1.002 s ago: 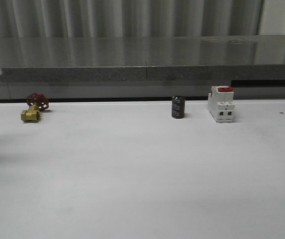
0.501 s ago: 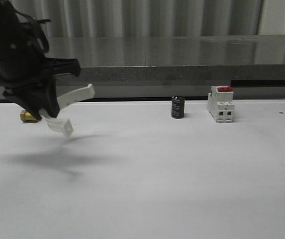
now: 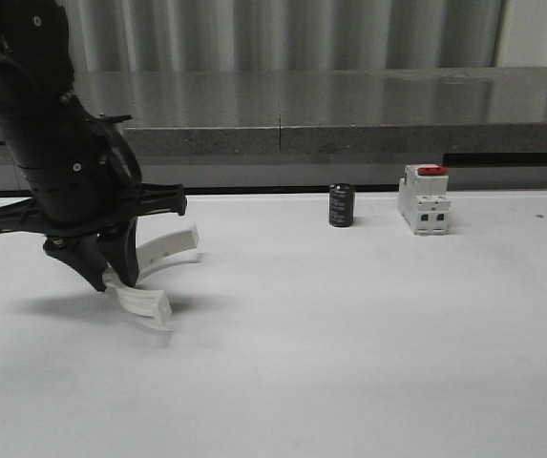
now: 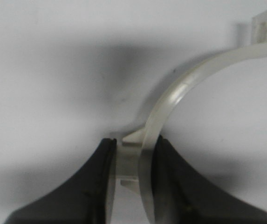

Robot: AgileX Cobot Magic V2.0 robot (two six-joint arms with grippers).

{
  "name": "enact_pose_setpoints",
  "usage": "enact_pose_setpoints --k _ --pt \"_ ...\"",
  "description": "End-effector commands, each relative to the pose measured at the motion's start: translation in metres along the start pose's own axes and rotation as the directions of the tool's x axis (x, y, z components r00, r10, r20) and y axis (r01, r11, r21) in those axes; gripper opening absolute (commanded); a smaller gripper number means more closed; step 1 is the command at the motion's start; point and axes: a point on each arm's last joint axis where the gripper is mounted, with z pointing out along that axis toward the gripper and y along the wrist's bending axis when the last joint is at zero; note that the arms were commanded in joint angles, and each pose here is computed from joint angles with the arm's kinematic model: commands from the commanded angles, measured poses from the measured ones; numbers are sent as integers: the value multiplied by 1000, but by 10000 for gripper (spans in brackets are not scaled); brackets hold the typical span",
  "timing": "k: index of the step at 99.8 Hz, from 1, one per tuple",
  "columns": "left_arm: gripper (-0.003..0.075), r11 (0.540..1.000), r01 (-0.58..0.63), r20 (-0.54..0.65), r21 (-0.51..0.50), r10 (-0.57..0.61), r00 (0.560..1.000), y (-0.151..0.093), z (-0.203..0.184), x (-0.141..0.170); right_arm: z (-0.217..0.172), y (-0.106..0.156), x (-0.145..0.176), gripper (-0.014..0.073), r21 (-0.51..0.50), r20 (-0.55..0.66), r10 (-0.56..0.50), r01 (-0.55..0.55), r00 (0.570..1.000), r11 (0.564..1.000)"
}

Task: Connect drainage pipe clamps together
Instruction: 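Lift the clamp with the left gripper and set it down nearer the robot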

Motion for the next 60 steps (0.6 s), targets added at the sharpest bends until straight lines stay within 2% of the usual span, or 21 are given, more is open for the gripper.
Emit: enact_pose_setpoints --k 1,49,60 --pt "0 999 10 101 48 -15 995 -9 -24 -12 -3 1 -14 -67 -5 120 -11 12 993 1000" --pt "1 1000 6 23 9 -6 1000 -6 -4 -6 -3 1 -14 -67 -5 120 -11 12 993 1000" --pt "64 1000 6 29 12 -6 1000 -6 -5 -6 -3 1 -14 -67 -5 120 -11 12 993 1000"
